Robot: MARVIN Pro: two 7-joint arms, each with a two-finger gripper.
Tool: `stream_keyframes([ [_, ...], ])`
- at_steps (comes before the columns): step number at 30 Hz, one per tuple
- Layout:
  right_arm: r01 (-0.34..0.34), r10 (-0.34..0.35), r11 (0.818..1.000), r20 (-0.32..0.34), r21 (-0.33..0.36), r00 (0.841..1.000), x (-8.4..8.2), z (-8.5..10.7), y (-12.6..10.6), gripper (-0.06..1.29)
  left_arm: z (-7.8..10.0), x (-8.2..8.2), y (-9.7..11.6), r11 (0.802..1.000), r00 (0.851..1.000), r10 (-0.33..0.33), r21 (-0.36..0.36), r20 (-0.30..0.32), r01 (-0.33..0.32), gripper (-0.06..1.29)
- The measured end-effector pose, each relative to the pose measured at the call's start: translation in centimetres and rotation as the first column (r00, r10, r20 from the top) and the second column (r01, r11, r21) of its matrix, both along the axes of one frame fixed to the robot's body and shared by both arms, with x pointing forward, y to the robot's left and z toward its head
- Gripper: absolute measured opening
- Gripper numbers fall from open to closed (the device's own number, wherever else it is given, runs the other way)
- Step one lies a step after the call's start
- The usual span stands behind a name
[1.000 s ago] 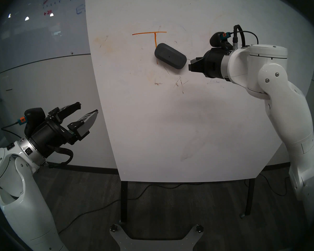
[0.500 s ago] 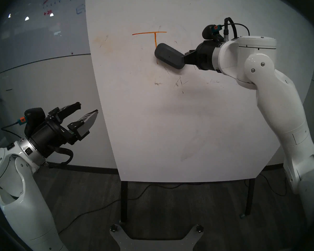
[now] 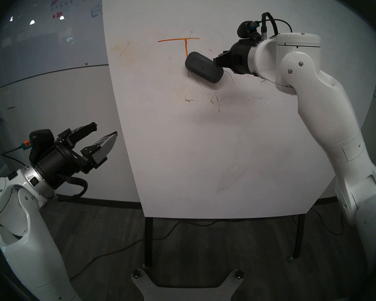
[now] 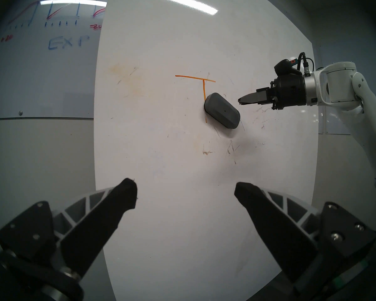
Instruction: Erase all marks on the whiteboard with the eraser
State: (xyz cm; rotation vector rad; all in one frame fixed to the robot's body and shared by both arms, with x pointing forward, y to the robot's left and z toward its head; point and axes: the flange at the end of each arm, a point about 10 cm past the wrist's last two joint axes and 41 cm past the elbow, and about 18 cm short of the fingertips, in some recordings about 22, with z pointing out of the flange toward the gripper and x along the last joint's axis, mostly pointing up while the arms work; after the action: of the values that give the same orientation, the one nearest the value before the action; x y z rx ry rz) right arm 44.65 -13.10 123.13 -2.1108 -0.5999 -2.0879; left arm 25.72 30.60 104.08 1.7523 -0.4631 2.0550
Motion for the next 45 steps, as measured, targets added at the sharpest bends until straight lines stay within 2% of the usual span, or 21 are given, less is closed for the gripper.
stream_keyframes([
  [7,0.003,-0.003,1.000,-0.001,-0.001,1.000,0.4,0.2,0.1,-0.03,0.0,0.0,0.0,1.000,1.000,0.000,0.000,0.000,0.000,1.25],
  [23,0.019,-0.020,0.999,-0.057,-0.027,0.998,0.9,-0.5,0.8,-0.03,0.0,0.0,0.0,1.000,1.000,0.000,0.000,0.000,0.000,1.25],
  [45,0.007,-0.008,1.000,-0.086,-0.012,0.996,0.5,-1.0,1.8,-0.03,0.0,0.0,0.0,1.000,1.000,0.000,0.000,0.000,0.000,1.25],
])
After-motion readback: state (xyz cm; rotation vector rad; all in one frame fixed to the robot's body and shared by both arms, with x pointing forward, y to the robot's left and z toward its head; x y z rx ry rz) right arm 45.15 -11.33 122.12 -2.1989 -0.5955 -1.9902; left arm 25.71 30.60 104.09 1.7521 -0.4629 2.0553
